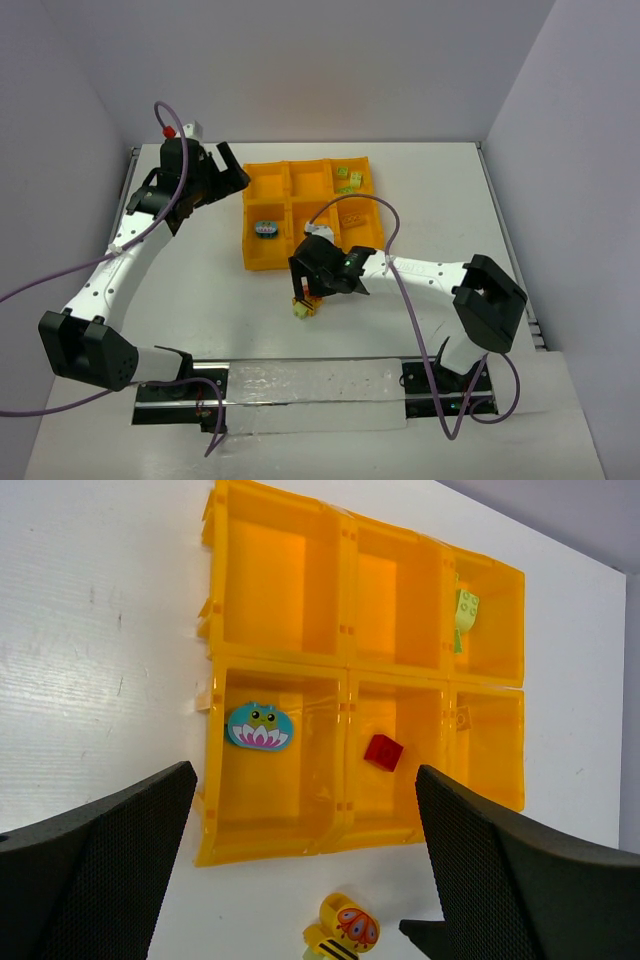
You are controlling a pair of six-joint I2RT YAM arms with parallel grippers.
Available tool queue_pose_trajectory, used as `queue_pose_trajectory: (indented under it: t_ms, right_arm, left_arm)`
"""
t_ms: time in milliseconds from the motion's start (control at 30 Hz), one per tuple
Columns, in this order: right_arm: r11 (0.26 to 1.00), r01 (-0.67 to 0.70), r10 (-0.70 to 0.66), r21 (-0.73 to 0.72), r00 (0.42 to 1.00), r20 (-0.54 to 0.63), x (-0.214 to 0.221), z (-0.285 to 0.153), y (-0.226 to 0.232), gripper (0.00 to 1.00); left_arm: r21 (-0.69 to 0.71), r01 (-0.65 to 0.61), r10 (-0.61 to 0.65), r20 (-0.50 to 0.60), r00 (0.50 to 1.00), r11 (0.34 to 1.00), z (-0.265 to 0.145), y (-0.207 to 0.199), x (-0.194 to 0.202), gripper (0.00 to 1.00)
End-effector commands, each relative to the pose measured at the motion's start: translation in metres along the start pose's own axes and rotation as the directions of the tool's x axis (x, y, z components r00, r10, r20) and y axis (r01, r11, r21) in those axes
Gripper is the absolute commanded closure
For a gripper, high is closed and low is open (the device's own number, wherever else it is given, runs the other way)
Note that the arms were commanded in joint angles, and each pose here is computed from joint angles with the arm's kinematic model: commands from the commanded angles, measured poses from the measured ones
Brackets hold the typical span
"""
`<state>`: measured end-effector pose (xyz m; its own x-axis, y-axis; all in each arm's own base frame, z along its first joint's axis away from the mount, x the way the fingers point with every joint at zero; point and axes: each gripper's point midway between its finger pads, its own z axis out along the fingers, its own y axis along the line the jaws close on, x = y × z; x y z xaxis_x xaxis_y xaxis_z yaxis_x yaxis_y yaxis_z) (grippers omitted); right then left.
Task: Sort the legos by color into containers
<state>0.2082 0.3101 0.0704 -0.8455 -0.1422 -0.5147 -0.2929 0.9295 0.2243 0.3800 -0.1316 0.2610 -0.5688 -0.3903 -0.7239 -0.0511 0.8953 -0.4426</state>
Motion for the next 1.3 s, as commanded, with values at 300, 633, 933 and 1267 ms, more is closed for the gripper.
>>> queue_pose_trajectory:
  t_ms: [300,633,933,1267]
  right_arm:
    - [0.998,-0.031,0.028,-0.045,0.998,-0.051,0.001,0.009,0.008,0.03]
    - [0.992,0.100,-0.109,-0.079,0.987,-0.114,0.014,0.027,0.011,0.00]
    - [0.982,0.144,-0.158,-0.119,0.981,-0.114,0.007,0.033,0.024,0.00]
    - [0.964,0.202,-0.225,-0.172,0.966,-0.130,0.012,0.030,0.042,0.00]
  left_arm:
    - [0.043,0.002,-0.004,0.053,0.999,0.999,-0.011,-0.008,-0.014,0.01]
    - [0.048,0.009,-0.011,0.045,0.999,0.999,-0.006,-0.008,-0.010,0.01]
    - [0.048,0.008,-0.010,0.046,0.999,0.999,-0.006,-0.007,-0.010,0.01]
    - [0.047,0.005,-0.007,0.046,0.999,0.999,-0.007,-0.007,-0.010,0.01]
